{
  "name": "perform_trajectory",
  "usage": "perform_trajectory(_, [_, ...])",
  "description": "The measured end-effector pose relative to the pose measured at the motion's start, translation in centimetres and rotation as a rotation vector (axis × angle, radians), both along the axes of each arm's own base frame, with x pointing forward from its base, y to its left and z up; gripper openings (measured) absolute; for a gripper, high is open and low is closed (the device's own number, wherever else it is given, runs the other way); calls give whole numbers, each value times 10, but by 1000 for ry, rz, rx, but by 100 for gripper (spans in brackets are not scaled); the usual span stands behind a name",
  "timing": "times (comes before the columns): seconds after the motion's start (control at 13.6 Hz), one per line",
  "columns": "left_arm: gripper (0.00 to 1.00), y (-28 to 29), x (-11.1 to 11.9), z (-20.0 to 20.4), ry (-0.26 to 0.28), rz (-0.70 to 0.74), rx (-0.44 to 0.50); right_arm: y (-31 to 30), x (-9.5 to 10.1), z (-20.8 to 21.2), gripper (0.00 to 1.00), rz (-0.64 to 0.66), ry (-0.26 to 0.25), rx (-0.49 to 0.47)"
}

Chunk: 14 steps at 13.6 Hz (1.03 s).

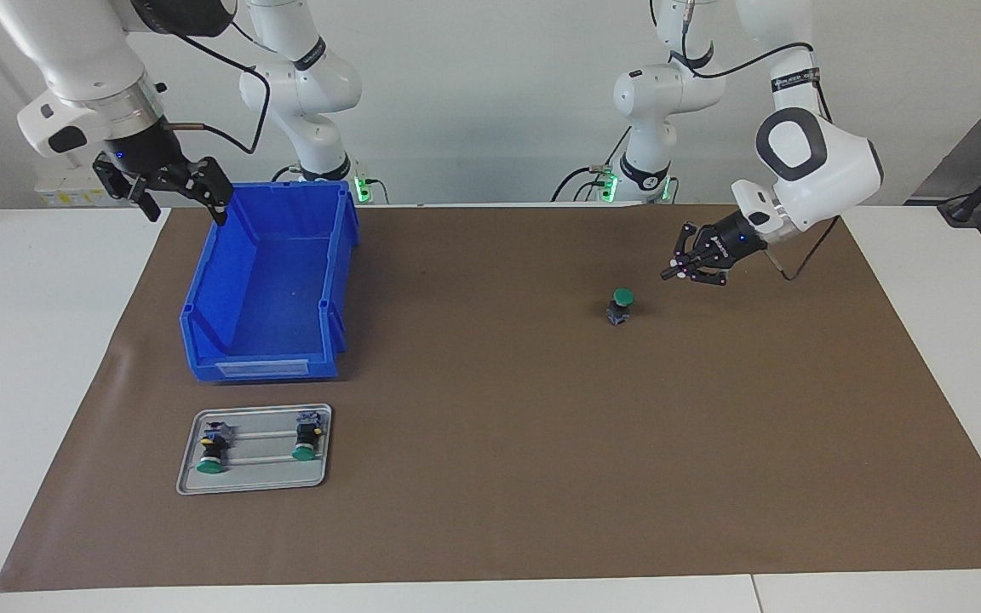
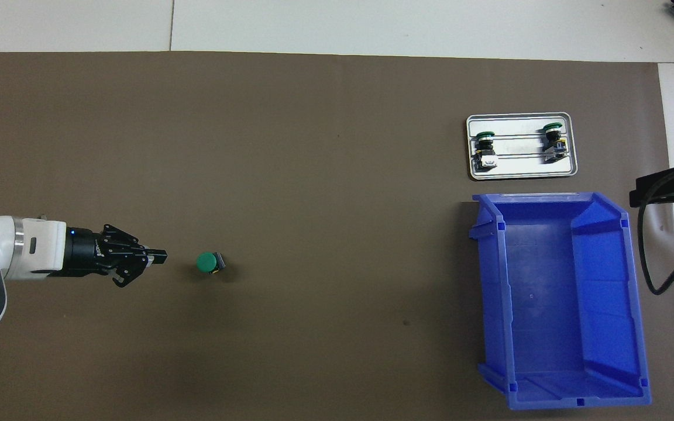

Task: Place and press button with both arms

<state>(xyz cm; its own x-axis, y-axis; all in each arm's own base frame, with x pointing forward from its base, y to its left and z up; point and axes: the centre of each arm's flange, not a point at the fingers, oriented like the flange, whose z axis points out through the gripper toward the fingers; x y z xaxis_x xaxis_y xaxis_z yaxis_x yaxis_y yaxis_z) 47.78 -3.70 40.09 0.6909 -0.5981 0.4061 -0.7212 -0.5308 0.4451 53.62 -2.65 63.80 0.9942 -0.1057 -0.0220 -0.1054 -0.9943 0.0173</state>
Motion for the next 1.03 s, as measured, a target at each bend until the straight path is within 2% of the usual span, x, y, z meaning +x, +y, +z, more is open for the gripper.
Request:
perform_trajectory(0.29, [1,-38,7,1,-2,16,158,0,0,0,100,0,0,0])
perform_trajectory(0.44, [1,-66,9,-1,-27,19,243,0,0,0,100,0,0,0])
perform_trajectory(0.59, [1,-86,7,-6,-30,8,267,0,0,0,100,0,0,0])
perform_trajectory(1.03, [1,-95,-3,-27,-22,-34,310,0,0,0,100,0,0,0])
